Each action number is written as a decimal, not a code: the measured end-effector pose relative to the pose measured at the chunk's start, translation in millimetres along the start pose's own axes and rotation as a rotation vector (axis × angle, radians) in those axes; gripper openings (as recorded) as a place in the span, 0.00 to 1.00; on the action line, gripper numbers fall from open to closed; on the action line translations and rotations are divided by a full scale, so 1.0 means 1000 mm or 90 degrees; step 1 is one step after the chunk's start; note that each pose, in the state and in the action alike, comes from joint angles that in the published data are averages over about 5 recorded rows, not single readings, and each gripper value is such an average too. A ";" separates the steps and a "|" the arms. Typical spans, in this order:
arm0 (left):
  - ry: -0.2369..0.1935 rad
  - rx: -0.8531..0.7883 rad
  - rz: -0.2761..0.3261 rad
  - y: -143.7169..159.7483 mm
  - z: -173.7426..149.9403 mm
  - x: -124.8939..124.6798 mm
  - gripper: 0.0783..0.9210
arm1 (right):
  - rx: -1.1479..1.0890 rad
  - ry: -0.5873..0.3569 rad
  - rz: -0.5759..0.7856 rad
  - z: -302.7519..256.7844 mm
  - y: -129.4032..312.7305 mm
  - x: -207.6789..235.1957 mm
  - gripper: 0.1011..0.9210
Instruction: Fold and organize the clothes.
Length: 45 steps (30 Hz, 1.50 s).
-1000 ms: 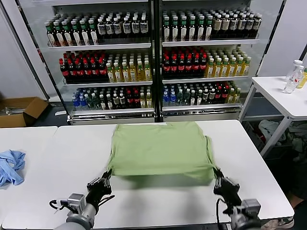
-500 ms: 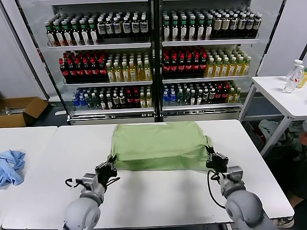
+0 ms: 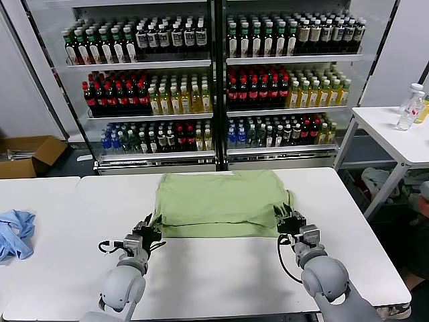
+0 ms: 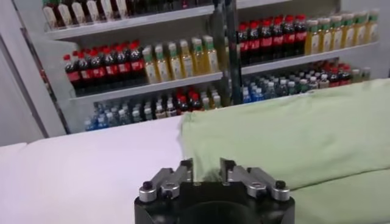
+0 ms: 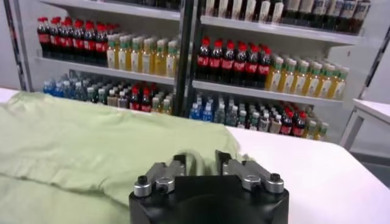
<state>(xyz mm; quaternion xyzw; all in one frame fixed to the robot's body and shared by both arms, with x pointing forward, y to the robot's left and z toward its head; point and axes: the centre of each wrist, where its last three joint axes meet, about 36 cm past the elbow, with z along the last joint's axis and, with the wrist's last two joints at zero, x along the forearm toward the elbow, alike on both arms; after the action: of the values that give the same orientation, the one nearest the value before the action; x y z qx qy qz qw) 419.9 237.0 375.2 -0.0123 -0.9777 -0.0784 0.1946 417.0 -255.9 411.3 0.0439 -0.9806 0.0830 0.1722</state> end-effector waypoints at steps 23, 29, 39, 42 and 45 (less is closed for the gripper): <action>0.066 0.011 0.033 -0.003 0.019 -0.001 0.42 | -0.076 0.080 -0.008 0.032 -0.004 0.004 0.33; 0.091 0.050 0.053 0.006 0.020 0.006 0.22 | -0.075 0.080 -0.015 0.035 -0.010 0.019 0.12; 0.112 0.094 0.061 0.019 0.022 0.046 0.02 | -0.051 0.076 -0.021 0.042 -0.016 0.086 0.03; 0.115 0.098 0.060 0.022 0.023 0.071 0.02 | -0.039 0.082 -0.022 0.045 -0.012 0.112 0.03; 0.120 0.094 0.058 0.023 0.023 0.099 0.02 | -0.020 0.087 -0.023 0.043 -0.008 0.135 0.08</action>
<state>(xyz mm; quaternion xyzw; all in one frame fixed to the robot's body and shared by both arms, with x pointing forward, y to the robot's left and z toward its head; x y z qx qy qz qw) 320.9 263.0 395.6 -0.0348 -0.9566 0.0022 0.2892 277.0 -279.4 419.1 0.0532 -0.9667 0.0673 0.2411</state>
